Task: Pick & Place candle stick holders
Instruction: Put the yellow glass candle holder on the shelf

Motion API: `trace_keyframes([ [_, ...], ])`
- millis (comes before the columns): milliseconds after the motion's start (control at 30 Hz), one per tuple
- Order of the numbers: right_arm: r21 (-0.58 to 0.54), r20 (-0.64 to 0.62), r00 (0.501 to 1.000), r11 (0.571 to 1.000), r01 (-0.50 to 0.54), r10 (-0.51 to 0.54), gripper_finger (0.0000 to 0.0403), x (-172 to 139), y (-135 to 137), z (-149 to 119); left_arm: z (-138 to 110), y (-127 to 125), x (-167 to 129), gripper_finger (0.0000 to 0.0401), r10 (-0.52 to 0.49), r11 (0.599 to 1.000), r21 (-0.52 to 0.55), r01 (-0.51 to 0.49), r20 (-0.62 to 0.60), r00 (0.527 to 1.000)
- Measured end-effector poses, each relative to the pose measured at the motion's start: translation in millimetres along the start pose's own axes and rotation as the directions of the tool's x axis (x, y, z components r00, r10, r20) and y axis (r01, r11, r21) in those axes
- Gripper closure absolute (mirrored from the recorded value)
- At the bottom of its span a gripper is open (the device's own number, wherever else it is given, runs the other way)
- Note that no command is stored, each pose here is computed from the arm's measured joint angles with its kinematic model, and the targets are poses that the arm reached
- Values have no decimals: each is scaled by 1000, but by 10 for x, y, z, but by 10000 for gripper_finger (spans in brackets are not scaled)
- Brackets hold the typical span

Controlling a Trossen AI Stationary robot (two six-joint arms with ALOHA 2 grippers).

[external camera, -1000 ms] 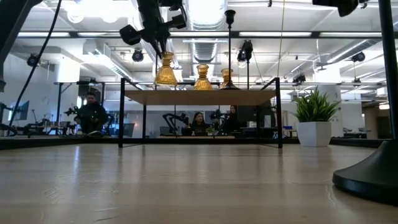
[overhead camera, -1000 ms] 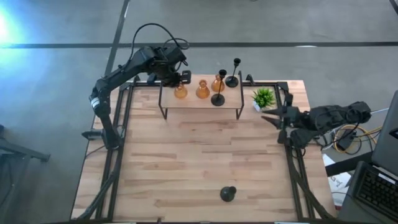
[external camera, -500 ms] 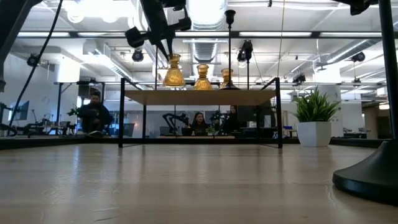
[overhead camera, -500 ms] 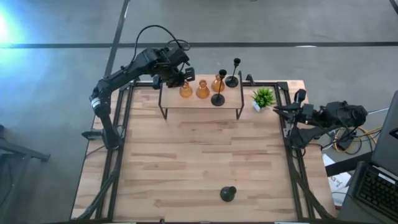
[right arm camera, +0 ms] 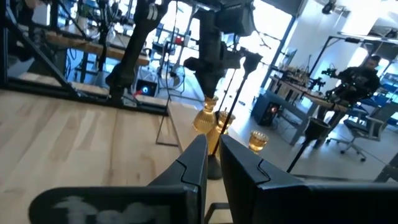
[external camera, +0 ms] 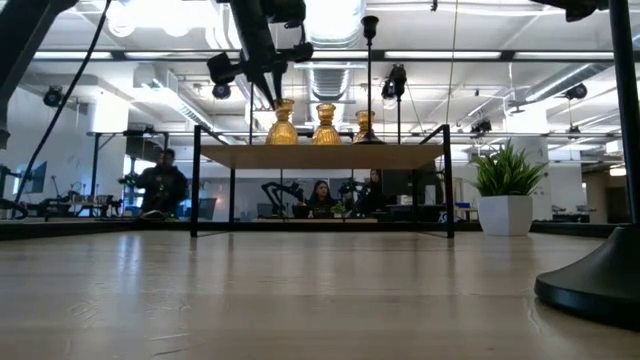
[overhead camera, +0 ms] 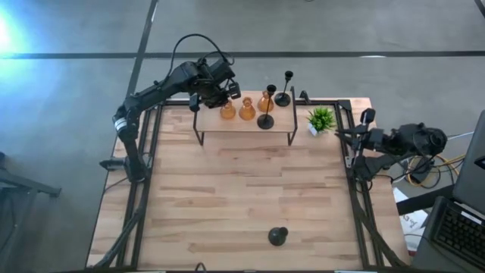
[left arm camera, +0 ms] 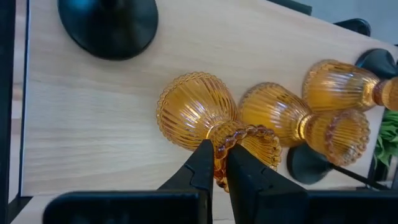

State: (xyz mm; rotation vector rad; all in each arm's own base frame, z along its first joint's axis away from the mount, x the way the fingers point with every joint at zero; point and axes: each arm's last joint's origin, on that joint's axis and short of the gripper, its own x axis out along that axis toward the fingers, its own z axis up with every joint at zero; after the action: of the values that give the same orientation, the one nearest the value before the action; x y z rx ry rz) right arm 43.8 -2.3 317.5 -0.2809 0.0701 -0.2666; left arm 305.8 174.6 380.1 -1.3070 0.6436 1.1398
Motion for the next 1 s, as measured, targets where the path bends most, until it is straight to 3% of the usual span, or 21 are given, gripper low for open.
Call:
trace_keyframes([
  [1000,-20,-19,1000,1000,-10,10,365,0,7,-22,87,-2,64,374,-1,998,-56,5,63,998],
])
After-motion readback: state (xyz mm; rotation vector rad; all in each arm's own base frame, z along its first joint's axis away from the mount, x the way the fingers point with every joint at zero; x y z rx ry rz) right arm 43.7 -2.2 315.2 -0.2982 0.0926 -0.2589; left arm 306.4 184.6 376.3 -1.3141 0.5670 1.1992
